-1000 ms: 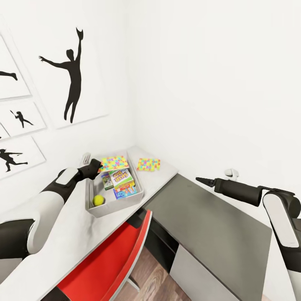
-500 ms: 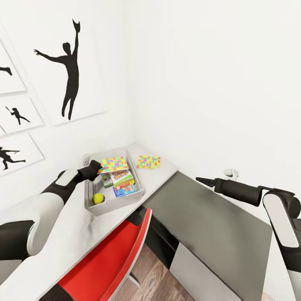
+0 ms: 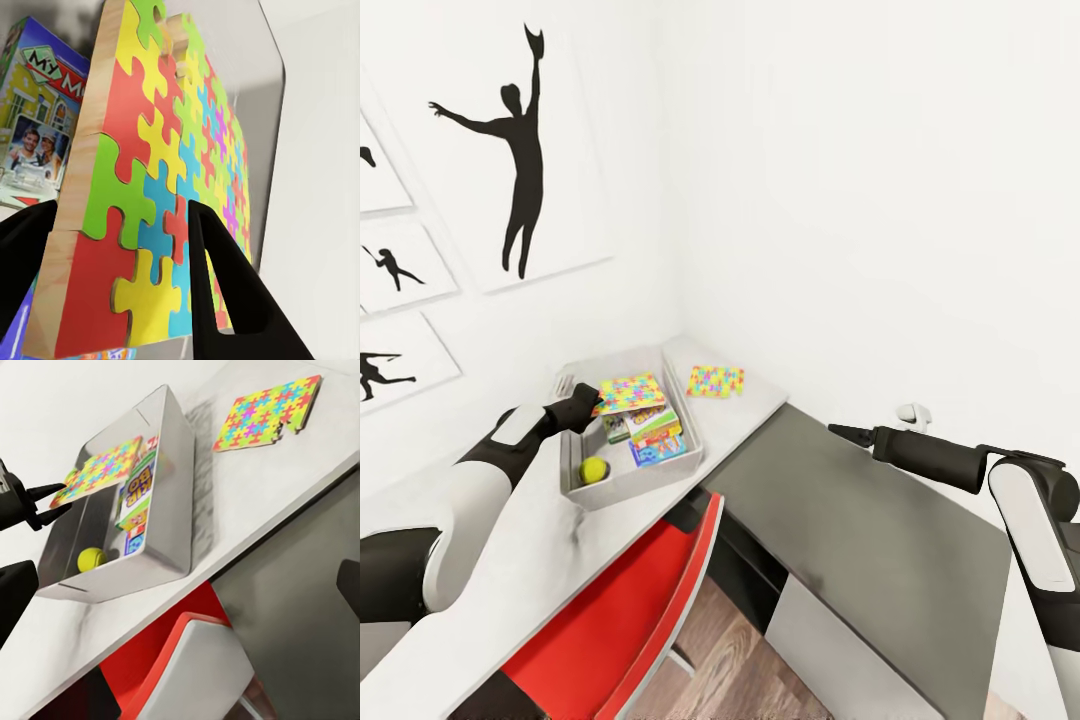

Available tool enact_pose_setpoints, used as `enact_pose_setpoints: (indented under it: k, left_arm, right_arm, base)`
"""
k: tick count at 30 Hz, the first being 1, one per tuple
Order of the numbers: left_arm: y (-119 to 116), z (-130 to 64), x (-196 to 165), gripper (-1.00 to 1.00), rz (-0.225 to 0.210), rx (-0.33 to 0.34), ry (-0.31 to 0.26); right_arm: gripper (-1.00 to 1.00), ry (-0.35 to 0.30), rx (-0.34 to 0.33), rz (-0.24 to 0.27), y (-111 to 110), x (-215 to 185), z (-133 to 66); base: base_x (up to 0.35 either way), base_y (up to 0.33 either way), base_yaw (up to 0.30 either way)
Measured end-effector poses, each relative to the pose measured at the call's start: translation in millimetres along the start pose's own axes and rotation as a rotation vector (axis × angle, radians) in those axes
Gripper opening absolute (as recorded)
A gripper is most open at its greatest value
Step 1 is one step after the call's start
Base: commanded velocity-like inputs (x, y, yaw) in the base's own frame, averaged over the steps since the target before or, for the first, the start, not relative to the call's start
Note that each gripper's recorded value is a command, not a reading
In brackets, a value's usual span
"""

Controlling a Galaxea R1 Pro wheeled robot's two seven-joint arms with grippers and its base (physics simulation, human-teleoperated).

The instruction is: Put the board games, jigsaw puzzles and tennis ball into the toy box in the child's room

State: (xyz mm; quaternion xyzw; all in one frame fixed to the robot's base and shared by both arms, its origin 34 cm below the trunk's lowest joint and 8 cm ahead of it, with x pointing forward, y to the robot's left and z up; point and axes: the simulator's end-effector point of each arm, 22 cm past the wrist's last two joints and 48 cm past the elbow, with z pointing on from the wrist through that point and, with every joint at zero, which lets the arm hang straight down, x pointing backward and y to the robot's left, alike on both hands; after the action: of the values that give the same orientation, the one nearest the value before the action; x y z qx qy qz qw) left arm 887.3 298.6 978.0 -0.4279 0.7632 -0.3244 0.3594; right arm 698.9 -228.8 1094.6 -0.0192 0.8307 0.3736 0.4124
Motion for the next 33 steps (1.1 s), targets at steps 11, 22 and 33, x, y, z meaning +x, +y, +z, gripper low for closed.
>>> enact_pose_setpoints:
  k: [11,22,33]
  left_arm:
    - [10.9,6.4,2.9,-1.00,-0.002,-0.014,0.005]
    - [19.6,13.5,7.4,-1.00,-0.003,-0.017,0.013]
    - [31.7,19.9,12.4,-1.00,-0.006,-0.027,0.022]
  right_arm:
    - [1.00,0.013,0.005,0.011,-6.6,6.3,4.8]
    - [1.00,0.026,0.010,0.023,-13.7,12.9,10.0]
    - [1.00,0.039,0.014,0.034,-20.5,19.5,14.9]
  base:
    - [0.040,0.000,0.000]
    - [0.075,0.000,0.000]
    - [0.010,0.000,0.000]
